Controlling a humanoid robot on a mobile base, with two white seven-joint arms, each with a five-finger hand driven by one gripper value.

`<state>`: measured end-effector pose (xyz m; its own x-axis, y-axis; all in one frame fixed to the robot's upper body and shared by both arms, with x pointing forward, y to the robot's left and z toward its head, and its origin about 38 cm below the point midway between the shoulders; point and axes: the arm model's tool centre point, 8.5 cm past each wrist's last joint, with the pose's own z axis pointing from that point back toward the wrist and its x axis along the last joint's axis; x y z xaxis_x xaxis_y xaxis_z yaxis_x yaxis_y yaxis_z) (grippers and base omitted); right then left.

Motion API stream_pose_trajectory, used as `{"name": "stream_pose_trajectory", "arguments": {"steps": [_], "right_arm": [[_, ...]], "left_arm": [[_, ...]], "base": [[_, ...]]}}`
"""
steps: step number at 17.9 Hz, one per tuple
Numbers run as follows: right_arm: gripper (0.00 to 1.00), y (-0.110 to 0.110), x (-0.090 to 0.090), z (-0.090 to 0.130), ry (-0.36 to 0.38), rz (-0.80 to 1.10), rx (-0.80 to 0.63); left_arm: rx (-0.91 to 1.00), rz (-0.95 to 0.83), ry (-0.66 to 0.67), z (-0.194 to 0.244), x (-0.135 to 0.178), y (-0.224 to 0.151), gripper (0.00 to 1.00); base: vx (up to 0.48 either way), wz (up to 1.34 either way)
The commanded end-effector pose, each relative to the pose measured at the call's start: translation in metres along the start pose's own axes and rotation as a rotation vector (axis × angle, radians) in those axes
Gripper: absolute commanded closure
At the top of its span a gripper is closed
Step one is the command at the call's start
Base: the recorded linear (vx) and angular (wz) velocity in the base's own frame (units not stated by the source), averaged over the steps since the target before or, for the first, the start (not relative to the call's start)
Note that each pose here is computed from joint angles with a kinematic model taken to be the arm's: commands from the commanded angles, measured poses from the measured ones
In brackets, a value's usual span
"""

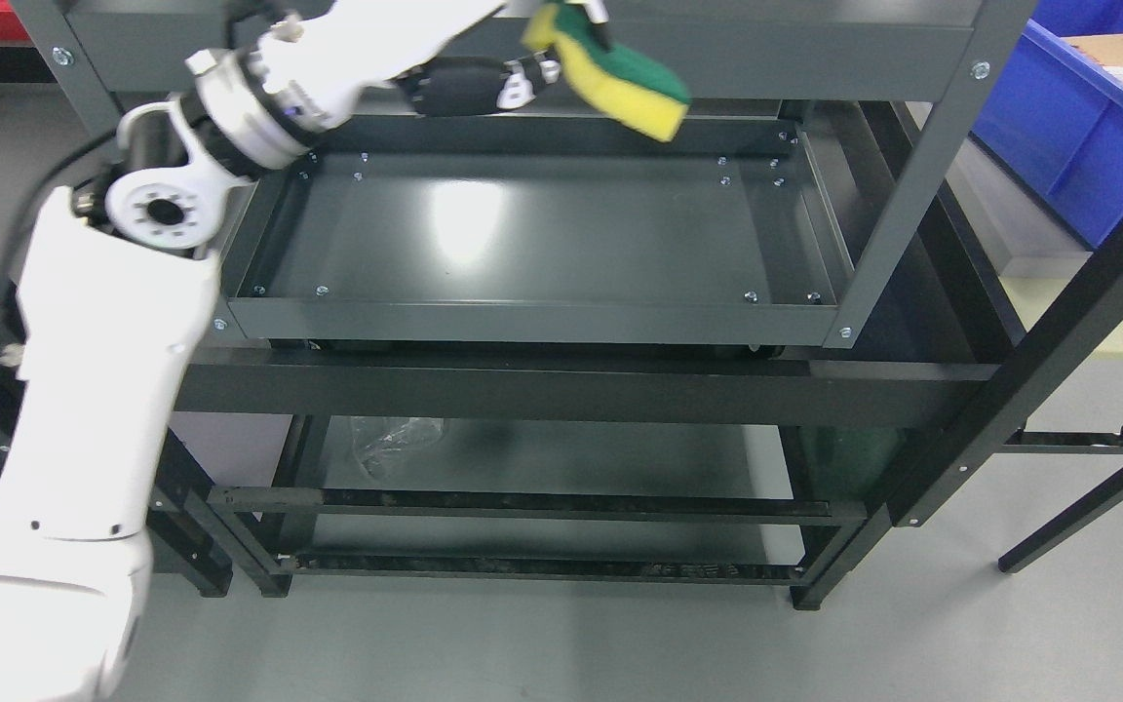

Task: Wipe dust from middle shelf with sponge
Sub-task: 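Sweep the sponge back across the middle shelf away from the arm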

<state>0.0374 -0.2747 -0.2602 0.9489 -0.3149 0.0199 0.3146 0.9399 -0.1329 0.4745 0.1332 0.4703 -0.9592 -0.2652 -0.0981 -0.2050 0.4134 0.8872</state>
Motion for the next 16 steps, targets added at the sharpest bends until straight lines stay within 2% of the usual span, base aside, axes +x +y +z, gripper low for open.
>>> {"name": "stream_pose_trajectory", "arguments": {"steps": [1, 6, 10, 13, 16], "right_arm": [[0.00, -0.010, 0.010, 0.000, -0.023, -0.003, -0.014], [0.00, -0.010, 0.010, 0.000, -0.024, -0.001, -0.014], [0.00, -0.010, 0.010, 0.000, -0.023, -0.003, -0.014], [0.00, -0.010, 0.010, 0.000, -0.023, -0.003, -0.014], [0.00, -0.010, 0.010, 0.000, -0.023, -0.003, -0.014]], "left_arm": [[-0.134, 0.150, -0.145, -0.097, 0.045, -0.094, 0.99], [-0.165, 0.187, -0.151, -0.094, 0.053, -0.118, 0.99], [-0.172, 0.422, -0.088, -0.044, 0.077, -0.210, 0.99], [0.024, 0.651, 0.042, -0.001, 0.082, -0.243, 0.99], [0.319, 0.735, 0.296, 0.073, 0.051, -0.243, 0.98]], "base": [[0.000, 0.00], [0.000, 0.00], [0.000, 0.00], [0.000, 0.00], [0.000, 0.00]]}}
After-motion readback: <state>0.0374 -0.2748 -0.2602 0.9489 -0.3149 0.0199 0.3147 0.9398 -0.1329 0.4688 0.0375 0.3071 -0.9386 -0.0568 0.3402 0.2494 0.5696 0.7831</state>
